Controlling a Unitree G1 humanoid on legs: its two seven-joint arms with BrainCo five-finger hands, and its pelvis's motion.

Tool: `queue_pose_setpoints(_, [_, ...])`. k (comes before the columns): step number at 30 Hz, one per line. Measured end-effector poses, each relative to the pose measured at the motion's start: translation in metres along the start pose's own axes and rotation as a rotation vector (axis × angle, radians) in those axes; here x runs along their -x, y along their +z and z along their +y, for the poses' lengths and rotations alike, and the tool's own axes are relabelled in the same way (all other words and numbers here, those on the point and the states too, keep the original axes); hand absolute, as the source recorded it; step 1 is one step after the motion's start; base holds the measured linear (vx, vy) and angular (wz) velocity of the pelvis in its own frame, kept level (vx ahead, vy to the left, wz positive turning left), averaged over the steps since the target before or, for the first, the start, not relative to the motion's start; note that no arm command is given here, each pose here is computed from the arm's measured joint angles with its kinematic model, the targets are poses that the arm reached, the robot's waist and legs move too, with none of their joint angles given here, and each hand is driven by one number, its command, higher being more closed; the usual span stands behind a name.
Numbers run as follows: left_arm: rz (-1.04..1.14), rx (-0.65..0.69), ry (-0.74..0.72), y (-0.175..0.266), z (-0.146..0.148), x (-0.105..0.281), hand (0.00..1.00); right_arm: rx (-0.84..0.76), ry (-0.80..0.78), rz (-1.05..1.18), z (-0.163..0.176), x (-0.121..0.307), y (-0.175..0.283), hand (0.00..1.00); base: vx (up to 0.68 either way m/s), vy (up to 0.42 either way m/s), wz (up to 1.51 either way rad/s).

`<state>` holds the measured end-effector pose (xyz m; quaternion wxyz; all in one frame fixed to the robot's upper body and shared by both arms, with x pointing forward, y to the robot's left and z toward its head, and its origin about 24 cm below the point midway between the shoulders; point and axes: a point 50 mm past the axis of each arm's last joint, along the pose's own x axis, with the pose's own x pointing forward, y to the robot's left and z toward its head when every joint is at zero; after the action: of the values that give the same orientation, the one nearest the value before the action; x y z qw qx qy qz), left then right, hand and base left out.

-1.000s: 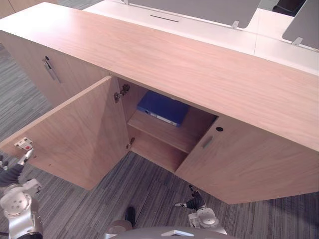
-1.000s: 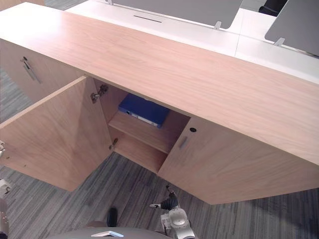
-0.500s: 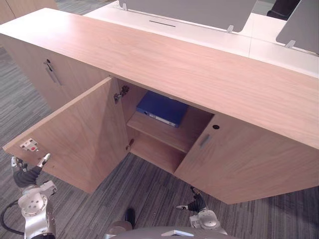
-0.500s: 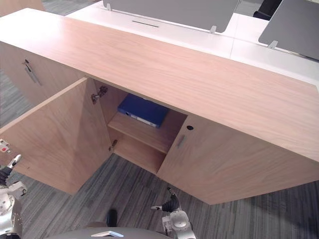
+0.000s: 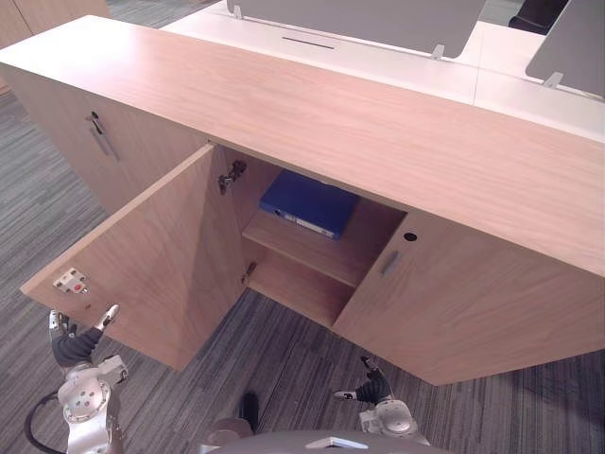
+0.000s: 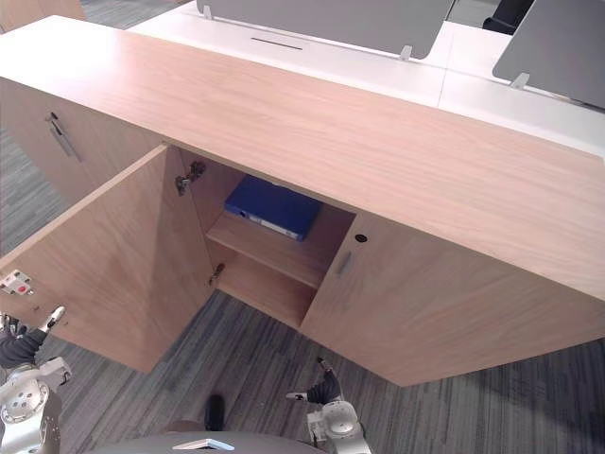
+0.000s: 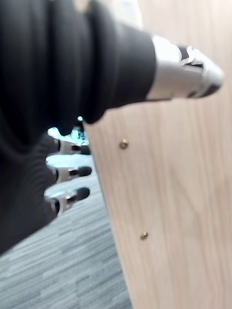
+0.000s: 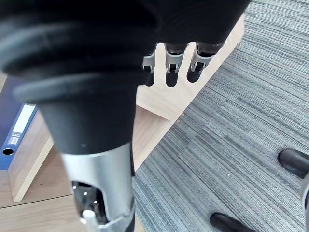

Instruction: Walk over to the cabinet, pick up the folder, carry it to the office cabinet, place the folder inside the office cabinet, then close the office cabinet door

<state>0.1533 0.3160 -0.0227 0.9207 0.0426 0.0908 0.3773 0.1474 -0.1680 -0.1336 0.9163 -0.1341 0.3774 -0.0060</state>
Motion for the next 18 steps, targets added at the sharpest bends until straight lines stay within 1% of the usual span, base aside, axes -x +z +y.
queue_pose_setpoints(13, [0.046,0.016,-0.042,-0.011,-0.005,0.017,0.0,0.004,0.008,0.003,0.002,0.001,-0.001,0.0,-0.05,-0.005,-0.11])
queue_pose_setpoints(18, [0.063,0.016,-0.071,-0.015,-0.012,0.021,0.0,-0.004,0.015,0.015,0.006,0.003,-0.005,0.0,-0.04,0.02,-0.04])
